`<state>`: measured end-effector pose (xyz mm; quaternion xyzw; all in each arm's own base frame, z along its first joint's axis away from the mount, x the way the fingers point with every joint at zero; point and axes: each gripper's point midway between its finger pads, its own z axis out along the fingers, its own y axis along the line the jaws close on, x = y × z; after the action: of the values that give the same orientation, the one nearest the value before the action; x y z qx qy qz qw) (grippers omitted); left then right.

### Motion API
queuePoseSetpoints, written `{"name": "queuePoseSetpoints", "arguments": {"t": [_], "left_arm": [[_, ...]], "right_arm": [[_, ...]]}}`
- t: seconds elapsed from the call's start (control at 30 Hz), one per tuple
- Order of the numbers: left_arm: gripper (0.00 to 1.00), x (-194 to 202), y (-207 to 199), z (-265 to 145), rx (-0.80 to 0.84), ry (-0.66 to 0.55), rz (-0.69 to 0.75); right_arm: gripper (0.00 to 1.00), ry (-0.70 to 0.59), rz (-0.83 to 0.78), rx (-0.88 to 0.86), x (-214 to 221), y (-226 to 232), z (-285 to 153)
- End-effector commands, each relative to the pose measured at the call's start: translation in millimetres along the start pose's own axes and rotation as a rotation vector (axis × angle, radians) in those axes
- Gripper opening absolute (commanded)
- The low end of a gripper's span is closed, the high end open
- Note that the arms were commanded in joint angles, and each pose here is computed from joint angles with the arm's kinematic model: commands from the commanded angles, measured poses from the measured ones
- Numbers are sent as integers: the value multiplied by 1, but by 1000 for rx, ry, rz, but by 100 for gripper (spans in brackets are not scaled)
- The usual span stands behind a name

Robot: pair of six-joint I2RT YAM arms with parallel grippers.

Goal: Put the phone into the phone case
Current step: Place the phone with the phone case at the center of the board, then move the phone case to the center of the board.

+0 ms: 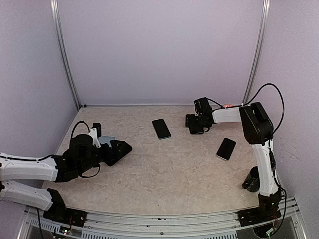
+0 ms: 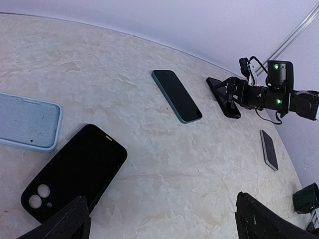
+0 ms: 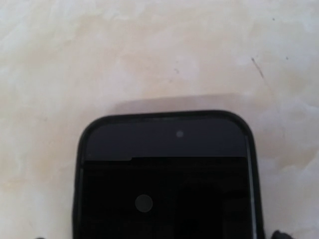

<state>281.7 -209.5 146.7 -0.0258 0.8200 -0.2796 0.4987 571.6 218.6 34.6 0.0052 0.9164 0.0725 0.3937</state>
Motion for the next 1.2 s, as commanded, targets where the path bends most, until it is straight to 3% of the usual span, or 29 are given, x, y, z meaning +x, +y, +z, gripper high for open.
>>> {"name": "queuePoseSetpoints", "arguments": {"t": [0.0,0.47,0.73,1.17], "left_arm": [[99,-13,-7,-3,12,-43,-9],[99,-12,-8,1,10,-41,4],[99,-8,-11,6,17,-24,7],[99,-11,-15,6,27,-24,5]], "right_arm": [[99,-2,-16,29,-3,-9,-15],[98,-51,-80,65,-4,-29,-69],[83,-27,-80,93,14,-48,-69],[74,16,-59,123,26,-70,-65]]}}
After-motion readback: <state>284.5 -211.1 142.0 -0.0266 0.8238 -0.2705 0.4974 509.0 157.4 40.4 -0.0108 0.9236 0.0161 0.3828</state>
